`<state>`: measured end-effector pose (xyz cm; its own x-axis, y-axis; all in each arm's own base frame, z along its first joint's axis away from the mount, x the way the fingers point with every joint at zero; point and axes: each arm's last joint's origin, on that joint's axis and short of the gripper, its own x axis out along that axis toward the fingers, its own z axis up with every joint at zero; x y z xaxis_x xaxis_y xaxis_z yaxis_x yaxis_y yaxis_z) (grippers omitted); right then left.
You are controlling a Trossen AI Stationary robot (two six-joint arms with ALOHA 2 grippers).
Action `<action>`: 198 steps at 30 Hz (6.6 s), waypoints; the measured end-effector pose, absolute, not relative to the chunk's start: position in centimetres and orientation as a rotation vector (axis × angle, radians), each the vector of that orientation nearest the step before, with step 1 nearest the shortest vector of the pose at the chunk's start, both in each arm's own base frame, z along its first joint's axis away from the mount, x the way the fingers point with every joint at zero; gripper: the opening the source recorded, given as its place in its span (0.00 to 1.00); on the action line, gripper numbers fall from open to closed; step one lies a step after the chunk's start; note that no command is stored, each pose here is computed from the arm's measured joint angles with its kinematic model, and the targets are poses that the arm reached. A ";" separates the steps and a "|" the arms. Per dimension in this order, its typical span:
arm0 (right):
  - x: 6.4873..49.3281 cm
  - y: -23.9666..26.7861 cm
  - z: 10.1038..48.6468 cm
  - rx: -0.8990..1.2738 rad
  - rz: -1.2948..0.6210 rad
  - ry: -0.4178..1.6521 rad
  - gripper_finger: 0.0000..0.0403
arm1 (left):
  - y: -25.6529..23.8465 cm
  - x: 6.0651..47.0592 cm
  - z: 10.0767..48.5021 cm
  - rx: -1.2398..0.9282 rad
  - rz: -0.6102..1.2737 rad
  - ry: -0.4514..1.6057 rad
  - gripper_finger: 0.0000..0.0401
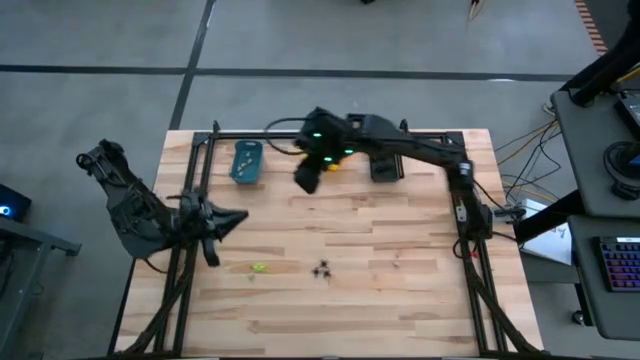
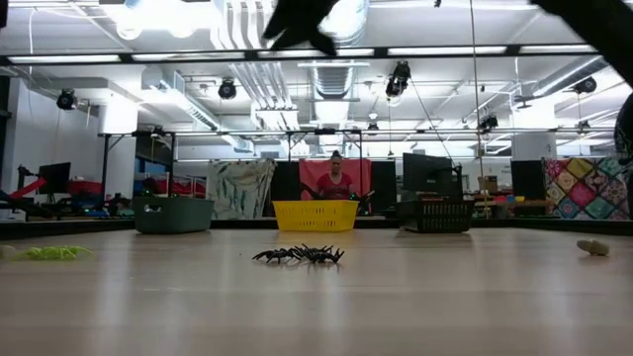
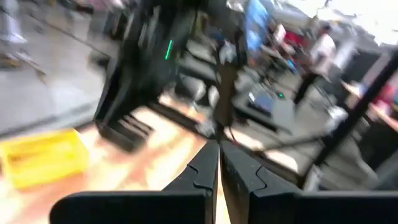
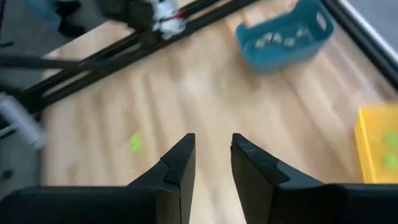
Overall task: Sort Halloween decoration
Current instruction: Put the black spider toy into the black bin
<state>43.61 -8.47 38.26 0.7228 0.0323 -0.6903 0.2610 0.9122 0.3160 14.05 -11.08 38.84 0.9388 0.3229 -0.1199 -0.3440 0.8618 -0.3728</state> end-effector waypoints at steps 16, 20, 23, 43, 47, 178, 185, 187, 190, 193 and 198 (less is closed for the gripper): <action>33.8 8.5 42.0 0.433 -0.136 1.163 0.17 | -15.2 17.2 32.5 -0.516 0.166 0.554 0.00; 32.7 10.4 42.5 0.372 -0.078 1.153 0.17 | -15.4 18.6 31.4 -0.510 0.215 0.574 0.00; 31.9 10.8 43.0 0.301 -0.045 1.136 0.17 | -15.1 20.1 30.7 -0.510 0.229 0.605 0.00; 23.5 4.9 40.9 0.031 -0.146 0.897 0.17 | -13.2 30.8 23.4 -0.208 0.053 0.756 0.00; 22.9 4.0 38.1 0.046 -0.141 0.771 0.17 | -12.9 32.2 21.2 -0.213 0.017 0.808 0.00; 39.1 7.9 15.0 0.829 -0.182 0.939 0.40 | -10.9 29.6 9.2 -0.219 0.000 0.724 0.00; 38.1 11.7 15.2 0.332 -0.065 0.884 0.41 | -10.9 29.4 9.8 -0.195 -0.021 0.722 0.00; 37.9 12.1 15.0 0.260 -0.094 0.870 0.41 | -11.0 29.4 9.8 -0.194 -0.023 0.719 0.00; 37.8 12.1 15.0 0.195 -0.117 0.850 0.41 | -11.0 29.4 9.9 -0.195 -0.026 0.714 0.00; 38.1 12.2 15.3 0.156 -0.085 0.813 0.41 | -11.0 29.4 9.9 -0.197 -0.027 0.706 0.00; 38.4 12.3 15.6 0.108 -0.049 0.771 0.41 | -11.0 29.4 10.0 -0.198 -0.025 0.700 0.00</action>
